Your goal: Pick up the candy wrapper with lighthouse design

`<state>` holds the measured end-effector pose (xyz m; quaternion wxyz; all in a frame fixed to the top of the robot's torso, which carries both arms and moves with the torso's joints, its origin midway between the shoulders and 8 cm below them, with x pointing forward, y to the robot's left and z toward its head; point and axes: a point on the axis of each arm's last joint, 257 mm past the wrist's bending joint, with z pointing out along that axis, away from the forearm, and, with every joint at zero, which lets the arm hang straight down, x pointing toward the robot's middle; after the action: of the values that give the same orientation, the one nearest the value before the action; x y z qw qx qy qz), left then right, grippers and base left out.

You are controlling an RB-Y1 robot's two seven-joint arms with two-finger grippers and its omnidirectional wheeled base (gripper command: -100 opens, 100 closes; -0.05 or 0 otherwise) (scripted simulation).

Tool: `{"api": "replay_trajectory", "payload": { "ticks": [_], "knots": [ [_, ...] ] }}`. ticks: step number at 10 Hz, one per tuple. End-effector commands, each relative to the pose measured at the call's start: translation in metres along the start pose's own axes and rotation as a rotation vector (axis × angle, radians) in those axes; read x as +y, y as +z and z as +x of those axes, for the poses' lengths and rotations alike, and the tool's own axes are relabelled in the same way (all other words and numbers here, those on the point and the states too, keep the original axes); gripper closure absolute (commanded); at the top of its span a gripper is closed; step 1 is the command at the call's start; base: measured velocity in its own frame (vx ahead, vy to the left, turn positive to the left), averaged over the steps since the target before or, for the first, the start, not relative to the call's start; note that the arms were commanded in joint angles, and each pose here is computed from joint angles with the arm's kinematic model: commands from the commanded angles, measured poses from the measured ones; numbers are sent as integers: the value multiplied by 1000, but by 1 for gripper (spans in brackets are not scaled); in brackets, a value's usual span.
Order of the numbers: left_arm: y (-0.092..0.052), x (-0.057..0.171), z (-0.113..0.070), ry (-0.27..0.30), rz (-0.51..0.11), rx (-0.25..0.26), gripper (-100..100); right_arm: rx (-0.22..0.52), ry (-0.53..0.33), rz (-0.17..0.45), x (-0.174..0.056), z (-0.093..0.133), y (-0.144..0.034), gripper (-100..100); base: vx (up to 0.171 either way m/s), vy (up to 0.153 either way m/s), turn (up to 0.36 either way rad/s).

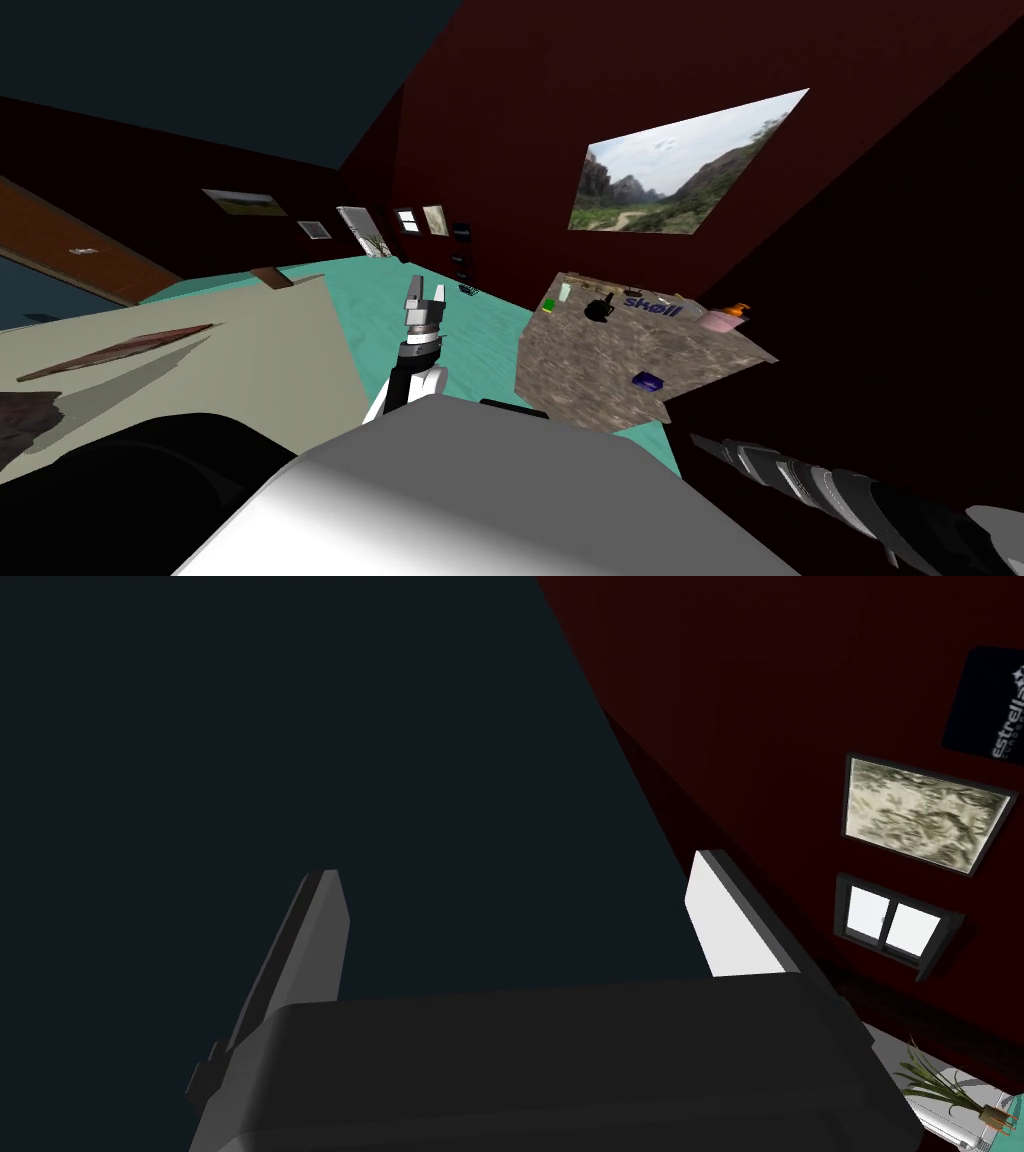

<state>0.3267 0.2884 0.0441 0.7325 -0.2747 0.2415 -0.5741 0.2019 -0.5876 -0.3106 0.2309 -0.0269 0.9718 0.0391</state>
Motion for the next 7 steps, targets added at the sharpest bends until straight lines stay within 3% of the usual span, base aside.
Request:
{"api": "replay_trajectory", "payload": {
  "ticks": [1,5,6,7],
  "knots": [
    [0,0,0,0,0,0,0,-16,-31,34,-9,-13,-2,-100,86,165,67],
    [0,0,0,0,0,0,0,-47,-94,112,-31,-42,-6,-100,81,126,40],
    [0,0,0,0,0,0,0,-41,-82,96,-26,-38,-5,-100,26,53,-15],
    [0,0,0,0,0,0,0,-43,-85,101,-27,-40,-5,0,6,10,0]
  ]
}}
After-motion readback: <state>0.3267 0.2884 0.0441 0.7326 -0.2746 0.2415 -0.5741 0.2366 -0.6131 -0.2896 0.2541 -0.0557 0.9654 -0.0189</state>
